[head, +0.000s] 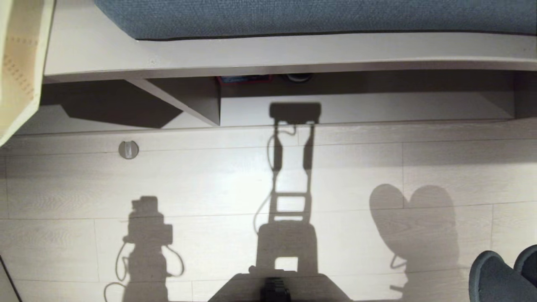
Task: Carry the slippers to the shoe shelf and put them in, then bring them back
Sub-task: Place the slippers on the floor
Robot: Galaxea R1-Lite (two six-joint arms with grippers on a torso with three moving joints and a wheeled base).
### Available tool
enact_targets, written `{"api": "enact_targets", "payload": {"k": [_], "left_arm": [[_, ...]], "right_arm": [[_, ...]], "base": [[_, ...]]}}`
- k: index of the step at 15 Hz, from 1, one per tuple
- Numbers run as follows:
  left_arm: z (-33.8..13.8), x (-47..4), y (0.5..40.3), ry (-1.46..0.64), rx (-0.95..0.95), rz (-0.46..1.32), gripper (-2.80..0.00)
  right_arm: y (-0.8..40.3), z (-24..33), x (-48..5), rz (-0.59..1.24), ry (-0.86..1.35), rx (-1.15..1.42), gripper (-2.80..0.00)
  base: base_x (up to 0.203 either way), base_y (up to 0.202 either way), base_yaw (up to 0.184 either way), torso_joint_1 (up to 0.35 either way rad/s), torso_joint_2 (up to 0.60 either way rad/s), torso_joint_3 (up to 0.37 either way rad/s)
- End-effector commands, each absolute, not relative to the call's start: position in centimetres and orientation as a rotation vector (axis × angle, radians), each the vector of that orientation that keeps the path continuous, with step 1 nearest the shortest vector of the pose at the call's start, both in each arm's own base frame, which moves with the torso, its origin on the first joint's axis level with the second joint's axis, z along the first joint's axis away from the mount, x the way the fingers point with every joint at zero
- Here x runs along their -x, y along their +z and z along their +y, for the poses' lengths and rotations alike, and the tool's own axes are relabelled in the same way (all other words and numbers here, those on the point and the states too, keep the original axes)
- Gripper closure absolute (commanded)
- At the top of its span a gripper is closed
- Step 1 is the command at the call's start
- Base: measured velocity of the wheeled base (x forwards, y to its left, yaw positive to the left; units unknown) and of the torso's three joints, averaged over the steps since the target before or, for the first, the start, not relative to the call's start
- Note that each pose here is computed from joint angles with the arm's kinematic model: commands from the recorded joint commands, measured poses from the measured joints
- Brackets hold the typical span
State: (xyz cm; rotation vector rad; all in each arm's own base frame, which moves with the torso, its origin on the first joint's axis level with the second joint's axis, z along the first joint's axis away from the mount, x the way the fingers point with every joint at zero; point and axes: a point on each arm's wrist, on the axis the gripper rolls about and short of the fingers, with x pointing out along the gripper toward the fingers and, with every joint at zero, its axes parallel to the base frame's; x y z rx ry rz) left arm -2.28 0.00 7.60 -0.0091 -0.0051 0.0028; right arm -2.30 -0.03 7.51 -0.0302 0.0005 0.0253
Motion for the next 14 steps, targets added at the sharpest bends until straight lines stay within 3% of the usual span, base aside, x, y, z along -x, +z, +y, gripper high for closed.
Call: {"api": "enact_targets", "payload": {"k": [1,14], "left_arm": [[0.0,2.28,7.61,0.003,0.009,-0.006,0.0],[0.0,2.28,7.6,0.003,0.01,-0.005,0.0]], "right_arm": [[7.51,-0.02,2.29,0.001,0.026,0.031,0.0],[7.51,-0.03,2.29,0.002,0.027,0.031,0.0]], "base": [[0.0,0.0,0.0,0.007,0.0,0.202],[0.0,0.0,0.0,0.003,0.0,0.203]]}}
